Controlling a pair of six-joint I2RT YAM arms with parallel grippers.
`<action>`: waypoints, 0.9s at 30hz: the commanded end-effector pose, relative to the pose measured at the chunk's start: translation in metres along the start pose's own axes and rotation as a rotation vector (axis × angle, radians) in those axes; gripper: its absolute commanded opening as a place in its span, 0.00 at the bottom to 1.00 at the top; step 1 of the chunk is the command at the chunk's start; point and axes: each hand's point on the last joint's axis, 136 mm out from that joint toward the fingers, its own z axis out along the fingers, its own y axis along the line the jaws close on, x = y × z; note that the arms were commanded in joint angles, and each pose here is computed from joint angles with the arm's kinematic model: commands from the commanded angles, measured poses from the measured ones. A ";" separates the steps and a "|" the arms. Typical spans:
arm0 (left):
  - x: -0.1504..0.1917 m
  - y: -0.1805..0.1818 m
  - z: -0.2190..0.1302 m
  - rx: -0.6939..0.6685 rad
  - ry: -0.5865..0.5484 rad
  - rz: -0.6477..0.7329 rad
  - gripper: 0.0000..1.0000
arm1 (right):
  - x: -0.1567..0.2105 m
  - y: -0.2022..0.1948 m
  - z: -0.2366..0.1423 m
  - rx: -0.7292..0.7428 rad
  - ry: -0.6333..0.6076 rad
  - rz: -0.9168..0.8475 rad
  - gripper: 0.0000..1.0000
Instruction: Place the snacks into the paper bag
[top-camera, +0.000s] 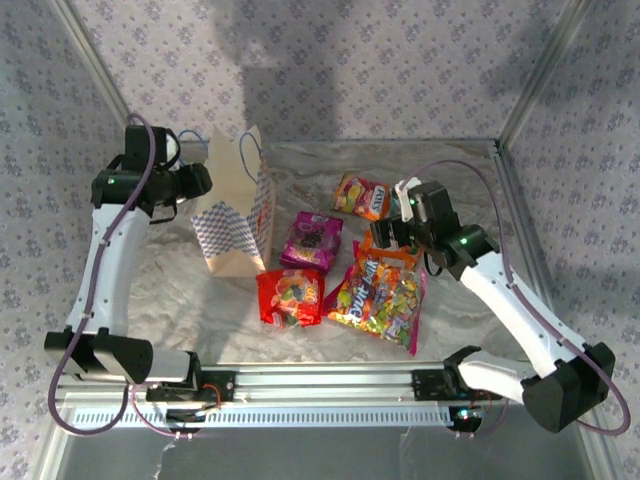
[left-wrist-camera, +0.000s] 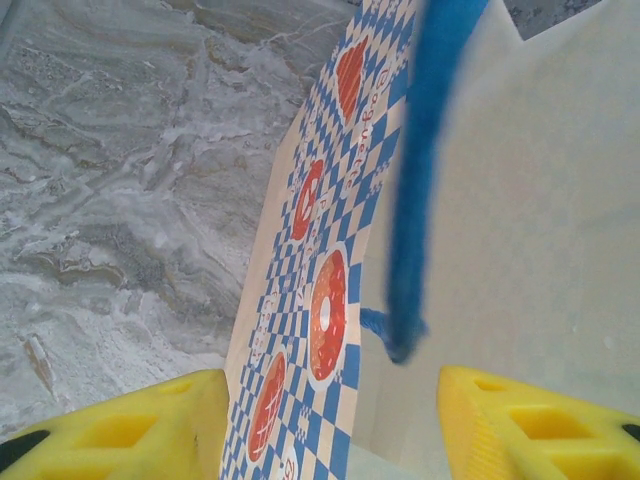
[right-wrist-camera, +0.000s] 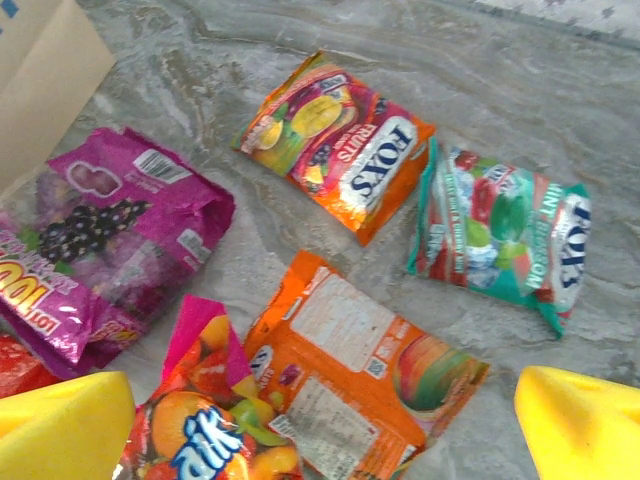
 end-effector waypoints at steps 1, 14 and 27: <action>-0.009 0.004 -0.018 -0.005 -0.076 0.008 0.57 | -0.013 0.023 -0.002 -0.103 -0.018 0.042 1.00; -0.007 0.004 -0.013 -0.009 -0.060 -0.013 0.58 | 0.013 0.139 0.014 -0.483 0.141 0.053 1.00; -0.003 0.007 -0.011 -0.018 -0.053 -0.003 0.59 | 0.067 0.216 0.030 -0.646 0.398 0.026 1.00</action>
